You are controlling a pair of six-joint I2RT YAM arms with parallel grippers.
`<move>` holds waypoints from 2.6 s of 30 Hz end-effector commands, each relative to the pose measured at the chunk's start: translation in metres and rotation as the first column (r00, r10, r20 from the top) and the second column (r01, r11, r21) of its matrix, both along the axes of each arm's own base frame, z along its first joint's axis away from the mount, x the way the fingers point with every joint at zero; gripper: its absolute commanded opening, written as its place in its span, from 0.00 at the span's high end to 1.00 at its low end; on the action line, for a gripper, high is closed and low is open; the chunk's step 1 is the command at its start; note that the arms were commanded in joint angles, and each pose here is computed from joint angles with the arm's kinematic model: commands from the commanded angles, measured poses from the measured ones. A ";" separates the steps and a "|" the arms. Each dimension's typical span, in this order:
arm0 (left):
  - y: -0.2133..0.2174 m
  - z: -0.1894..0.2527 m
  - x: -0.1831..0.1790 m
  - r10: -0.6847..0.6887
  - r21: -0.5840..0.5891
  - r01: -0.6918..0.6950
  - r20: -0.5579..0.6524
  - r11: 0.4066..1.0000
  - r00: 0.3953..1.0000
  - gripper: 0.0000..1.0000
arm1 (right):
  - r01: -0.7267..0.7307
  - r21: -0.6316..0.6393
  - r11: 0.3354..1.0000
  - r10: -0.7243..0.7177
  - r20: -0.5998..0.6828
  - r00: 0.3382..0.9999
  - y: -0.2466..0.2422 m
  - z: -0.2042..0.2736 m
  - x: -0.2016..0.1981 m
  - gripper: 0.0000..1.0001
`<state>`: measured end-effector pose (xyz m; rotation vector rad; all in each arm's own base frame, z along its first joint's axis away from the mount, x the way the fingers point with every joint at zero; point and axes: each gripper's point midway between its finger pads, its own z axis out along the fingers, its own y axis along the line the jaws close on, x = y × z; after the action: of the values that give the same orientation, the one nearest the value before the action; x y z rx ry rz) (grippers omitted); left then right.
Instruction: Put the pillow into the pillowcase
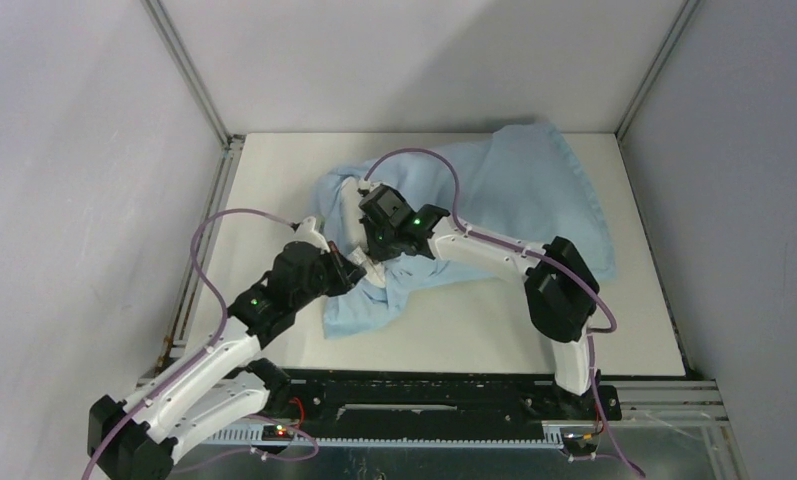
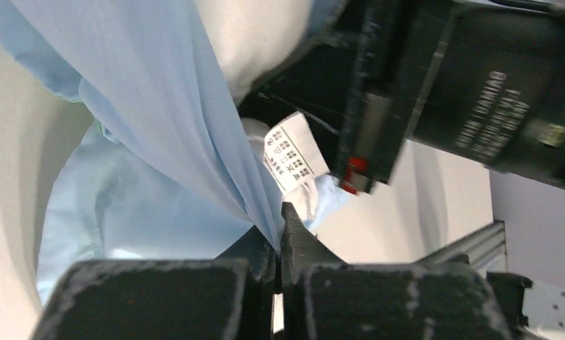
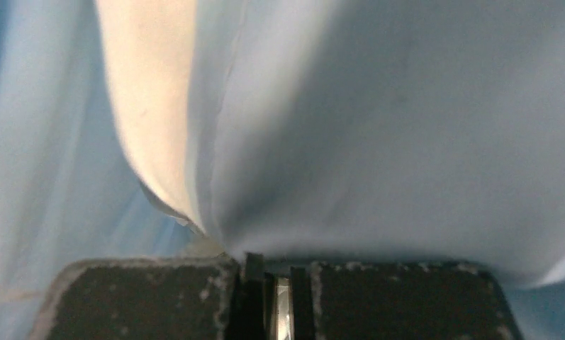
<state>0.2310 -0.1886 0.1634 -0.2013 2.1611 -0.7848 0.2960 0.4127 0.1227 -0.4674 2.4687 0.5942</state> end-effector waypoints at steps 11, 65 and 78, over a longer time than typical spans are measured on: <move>-0.018 0.098 0.004 -0.001 -0.250 0.045 0.173 0.967 0.985 1.00 | 0.012 0.016 1.000 -0.013 0.045 0.999 -0.001 -0.026 -0.003 1.00; -0.035 0.167 0.011 -0.040 -0.297 0.124 0.274 0.947 0.961 1.00 | 0.110 -0.192 0.975 -0.104 0.042 0.994 -0.080 -0.036 0.024 0.44; -0.035 0.081 0.004 -0.082 -0.178 0.101 0.114 0.979 0.990 0.65 | 0.084 0.015 0.996 -0.085 0.132 0.988 -0.079 0.058 0.007 0.44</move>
<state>0.2341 -0.2234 0.2179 -0.1847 2.1180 -0.9877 0.3271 0.3441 0.1593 -0.3298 2.3083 0.5096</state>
